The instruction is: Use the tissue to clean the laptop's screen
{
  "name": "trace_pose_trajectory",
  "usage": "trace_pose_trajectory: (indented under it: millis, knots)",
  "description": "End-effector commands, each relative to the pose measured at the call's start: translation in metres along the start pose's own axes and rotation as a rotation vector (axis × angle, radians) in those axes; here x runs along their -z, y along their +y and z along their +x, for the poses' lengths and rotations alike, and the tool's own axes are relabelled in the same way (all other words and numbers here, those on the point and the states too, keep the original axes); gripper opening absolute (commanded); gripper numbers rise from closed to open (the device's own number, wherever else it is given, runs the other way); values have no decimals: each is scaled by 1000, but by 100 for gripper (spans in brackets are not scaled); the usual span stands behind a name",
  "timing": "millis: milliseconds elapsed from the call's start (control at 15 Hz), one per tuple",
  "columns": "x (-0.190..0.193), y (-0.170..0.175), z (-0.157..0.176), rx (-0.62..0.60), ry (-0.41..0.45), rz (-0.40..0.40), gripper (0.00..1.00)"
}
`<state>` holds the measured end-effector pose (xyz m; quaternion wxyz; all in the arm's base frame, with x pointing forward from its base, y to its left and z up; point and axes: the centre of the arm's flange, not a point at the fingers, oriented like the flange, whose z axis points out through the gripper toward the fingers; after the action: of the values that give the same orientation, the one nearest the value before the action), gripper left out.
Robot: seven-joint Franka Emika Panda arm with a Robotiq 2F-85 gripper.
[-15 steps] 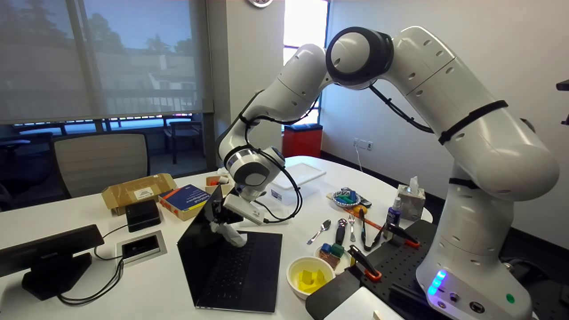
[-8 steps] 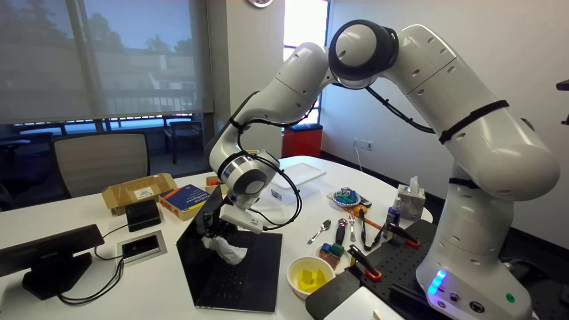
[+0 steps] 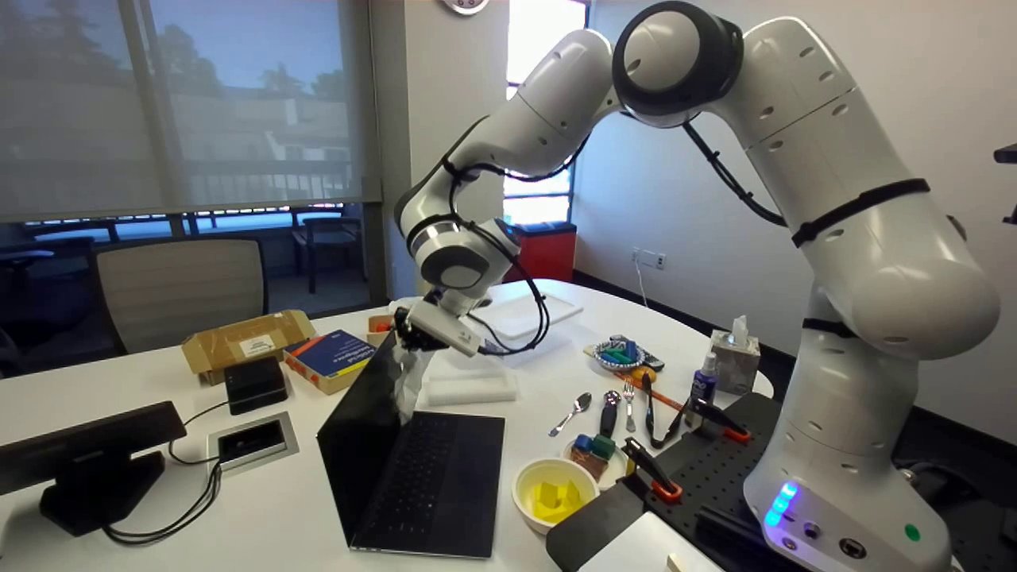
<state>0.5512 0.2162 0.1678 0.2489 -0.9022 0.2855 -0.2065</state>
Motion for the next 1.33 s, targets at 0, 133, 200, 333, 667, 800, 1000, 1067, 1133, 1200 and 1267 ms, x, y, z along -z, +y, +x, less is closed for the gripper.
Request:
trace_pose_trajectory:
  millis: [0,133,200,333,667,800,1000,1067,1133,1200,1267]
  knots:
    - [21,24,61,-109,159,-66,0]
    - [20,41,95,-160,223,-108,0]
    - [17,49,108,-177,242,-129,0]
    - [8,66,124,-212,259,-161,0]
    - [-20,100,133,-311,276,-210,28]
    - [-19,100,125,-338,273,-221,40]
    - [-4,85,105,-364,289,-271,65]
    - [2,78,98,-373,302,-294,72]
    - [6,71,95,-383,313,-317,80]
    - [12,64,89,-407,332,-335,87]
    - [18,56,79,-423,347,-365,95]
